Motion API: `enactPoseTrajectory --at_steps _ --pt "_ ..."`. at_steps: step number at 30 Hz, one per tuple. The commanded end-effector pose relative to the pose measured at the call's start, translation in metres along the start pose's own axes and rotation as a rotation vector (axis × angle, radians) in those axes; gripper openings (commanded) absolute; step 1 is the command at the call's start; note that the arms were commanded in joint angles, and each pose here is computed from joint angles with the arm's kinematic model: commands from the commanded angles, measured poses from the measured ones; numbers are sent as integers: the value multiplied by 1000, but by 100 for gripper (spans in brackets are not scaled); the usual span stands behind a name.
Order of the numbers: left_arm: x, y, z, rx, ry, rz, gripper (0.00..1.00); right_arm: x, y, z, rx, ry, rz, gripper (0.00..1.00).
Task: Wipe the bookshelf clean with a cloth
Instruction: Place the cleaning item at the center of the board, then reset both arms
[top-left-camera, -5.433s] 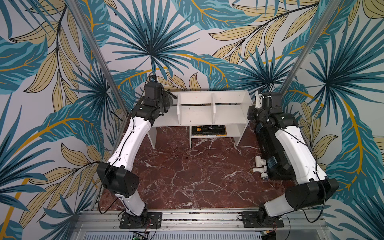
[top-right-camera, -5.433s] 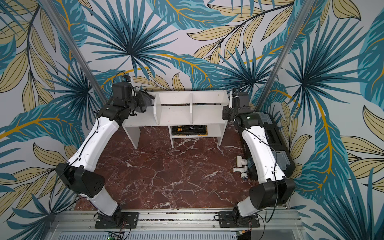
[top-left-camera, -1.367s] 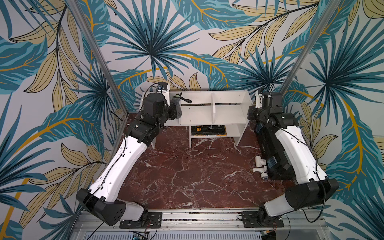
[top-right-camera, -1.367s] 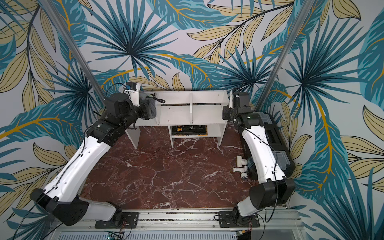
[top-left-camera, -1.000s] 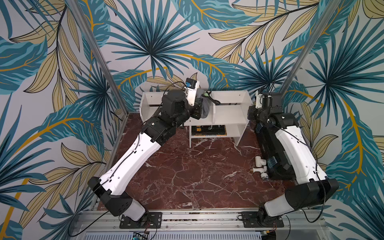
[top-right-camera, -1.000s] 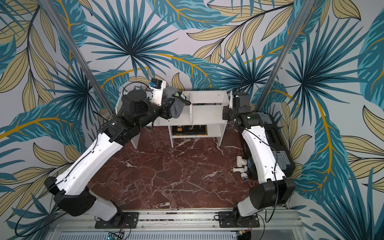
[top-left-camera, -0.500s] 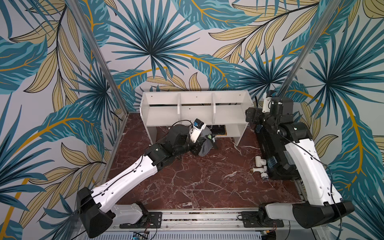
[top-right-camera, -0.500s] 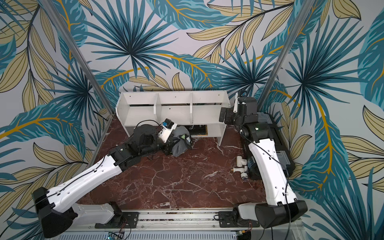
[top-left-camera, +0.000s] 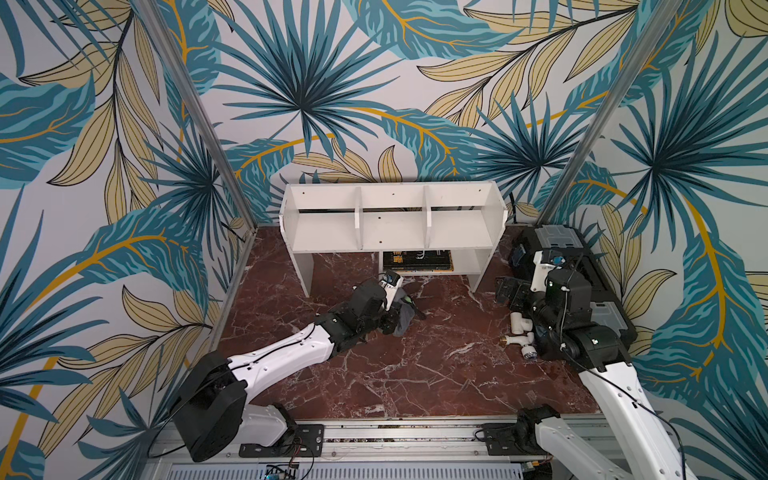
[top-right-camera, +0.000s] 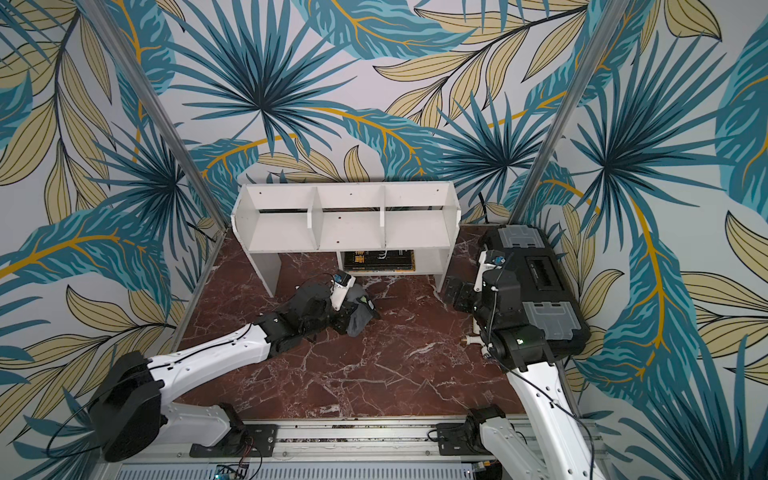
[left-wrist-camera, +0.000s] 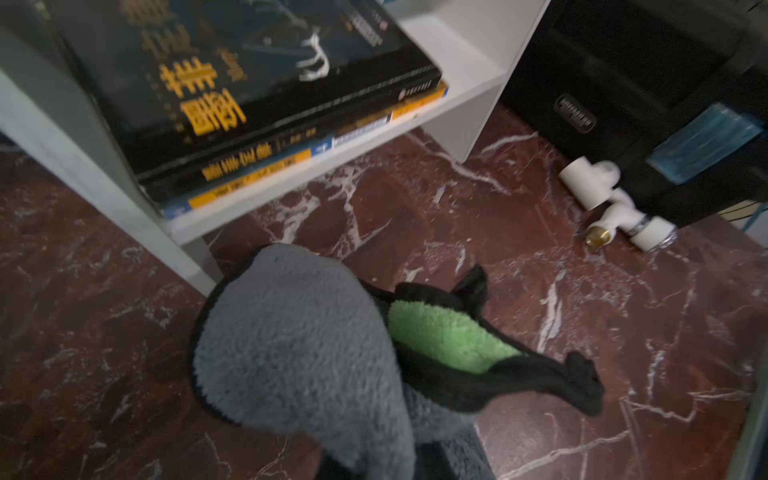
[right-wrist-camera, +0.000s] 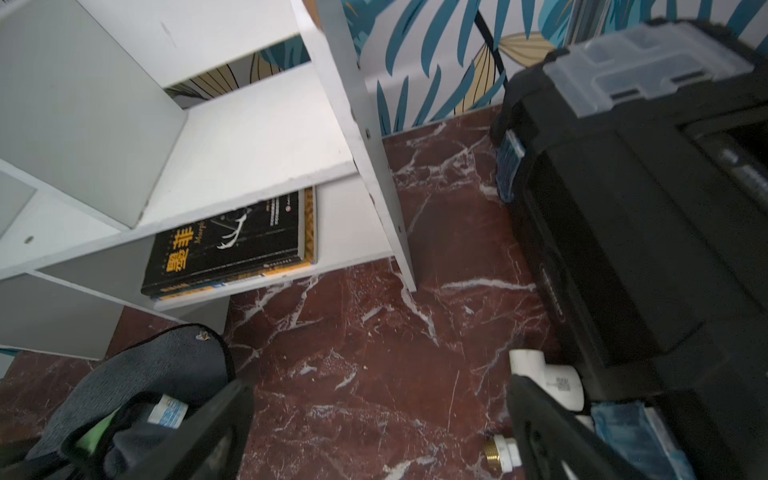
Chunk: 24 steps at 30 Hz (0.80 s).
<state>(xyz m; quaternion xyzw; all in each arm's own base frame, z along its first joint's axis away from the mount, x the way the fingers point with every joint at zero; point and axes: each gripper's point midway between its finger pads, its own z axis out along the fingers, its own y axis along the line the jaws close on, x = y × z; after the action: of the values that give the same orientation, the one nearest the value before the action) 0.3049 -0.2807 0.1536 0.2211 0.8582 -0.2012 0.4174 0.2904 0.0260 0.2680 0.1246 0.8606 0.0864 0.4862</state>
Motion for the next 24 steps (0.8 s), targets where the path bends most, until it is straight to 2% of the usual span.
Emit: enactPoseTrajectory --at_steps 1,4,8,11,12,13,15,17,20,22,24 --pt "-17 14 1 -73 -101 -78 99 14 -1 11 -18 2 70 99" --pt "-23 15 -8 -83 -123 -82 100 27 -9 22 2 -9 107 100" --pt "-53 27 -43 -163 -200 -65 100 37 -23 39 53 -54 126 100" --pt "-78 44 -76 -284 -272 -45 100 37 -47 49 202 -56 104 100" --pt "-85 56 -90 -360 -299 -33 100 36 -57 53 271 -60 103 99" --pt "-91 70 -103 -454 -322 -16 100 37 -65 56 319 -59 102 99" --pt "-97 114 -138 -761 -358 29 100 44 -71 69 369 -29 92 100" --pt "-92 156 -152 -967 -315 81 100 48 -67 82 347 -6 66 100" --pt "-63 224 -161 -1114 -160 2 100 46 -76 90 391 -68 68 99" --pt "-42 267 -177 -1230 -158 -109 100 42 -92 85 470 -144 69 99" --pt "-19 294 -180 -1260 -188 -176 100 40 -99 83 507 -186 -4 99"
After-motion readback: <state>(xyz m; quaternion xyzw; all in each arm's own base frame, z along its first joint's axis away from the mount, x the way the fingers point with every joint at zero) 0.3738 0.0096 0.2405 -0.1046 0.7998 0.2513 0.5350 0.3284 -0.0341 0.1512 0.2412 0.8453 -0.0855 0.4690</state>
